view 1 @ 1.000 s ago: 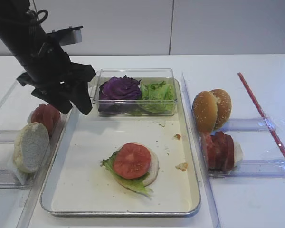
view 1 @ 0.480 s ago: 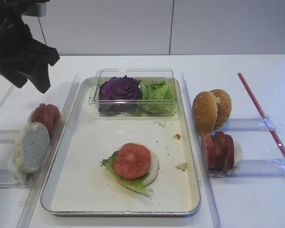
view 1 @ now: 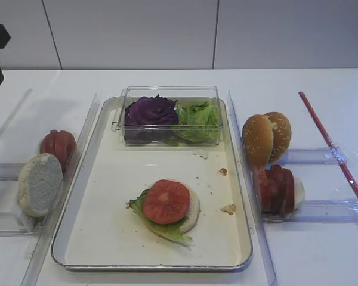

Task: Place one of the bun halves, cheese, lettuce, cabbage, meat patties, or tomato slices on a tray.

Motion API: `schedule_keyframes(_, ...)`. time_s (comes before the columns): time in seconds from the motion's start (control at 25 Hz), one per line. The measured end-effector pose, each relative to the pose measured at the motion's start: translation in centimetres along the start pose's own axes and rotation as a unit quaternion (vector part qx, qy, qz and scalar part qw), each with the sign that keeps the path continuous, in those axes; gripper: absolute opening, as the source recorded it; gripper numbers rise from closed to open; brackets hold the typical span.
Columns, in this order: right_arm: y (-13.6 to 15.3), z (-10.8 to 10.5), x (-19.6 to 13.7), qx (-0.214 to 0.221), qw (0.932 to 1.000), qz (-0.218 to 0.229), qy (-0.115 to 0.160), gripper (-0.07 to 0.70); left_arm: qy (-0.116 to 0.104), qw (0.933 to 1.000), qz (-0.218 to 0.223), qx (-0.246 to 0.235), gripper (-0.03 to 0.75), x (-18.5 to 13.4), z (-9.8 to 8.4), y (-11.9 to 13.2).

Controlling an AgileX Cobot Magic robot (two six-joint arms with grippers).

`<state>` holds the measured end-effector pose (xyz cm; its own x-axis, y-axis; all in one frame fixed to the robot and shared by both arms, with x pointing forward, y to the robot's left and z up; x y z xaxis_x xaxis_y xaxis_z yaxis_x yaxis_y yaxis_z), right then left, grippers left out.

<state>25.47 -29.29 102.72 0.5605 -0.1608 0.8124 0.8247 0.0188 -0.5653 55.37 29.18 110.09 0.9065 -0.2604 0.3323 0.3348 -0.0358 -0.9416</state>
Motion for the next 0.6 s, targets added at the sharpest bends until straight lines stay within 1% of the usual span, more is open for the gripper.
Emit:
schedule_keyframes(0.24, 0.0, 0.0, 0.0, 0.0, 1.0, 0.0, 0.0, 0.475, -0.002, 0.9987, -0.051, 0.001, 0.411, -1.0, -0.6, -3.8)
schedule_keyframes(0.52, 0.0, 0.0, 0.0, 0.0, 1.0, 0.0, 0.0, 0.475, 0.001, 0.9938, -0.11, 0.015, 0.411, -2.9, -1.2, -8.2)
schedule_keyframes(0.6, 0.0, 0.0, 0.0, 0.0, 1.0, 0.0, 0.0, 0.475, 0.005, 0.9918, -0.126, 0.02, 0.411, -3.5, -1.4, -9.4)
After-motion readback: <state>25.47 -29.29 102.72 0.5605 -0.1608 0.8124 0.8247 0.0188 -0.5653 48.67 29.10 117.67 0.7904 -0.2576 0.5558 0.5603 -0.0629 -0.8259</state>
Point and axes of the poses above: a point on each arm's last joint axis where the gripper is mounted, y pointing out along that axis toward the gripper, z along the wrist's bending axis when the last joint is at zero, x = y × z, the point moved 2 cm from there along y, pointing out along that axis toward the gripper, and after that the axes turned 10 degrees about y, right-handed, at the moved point
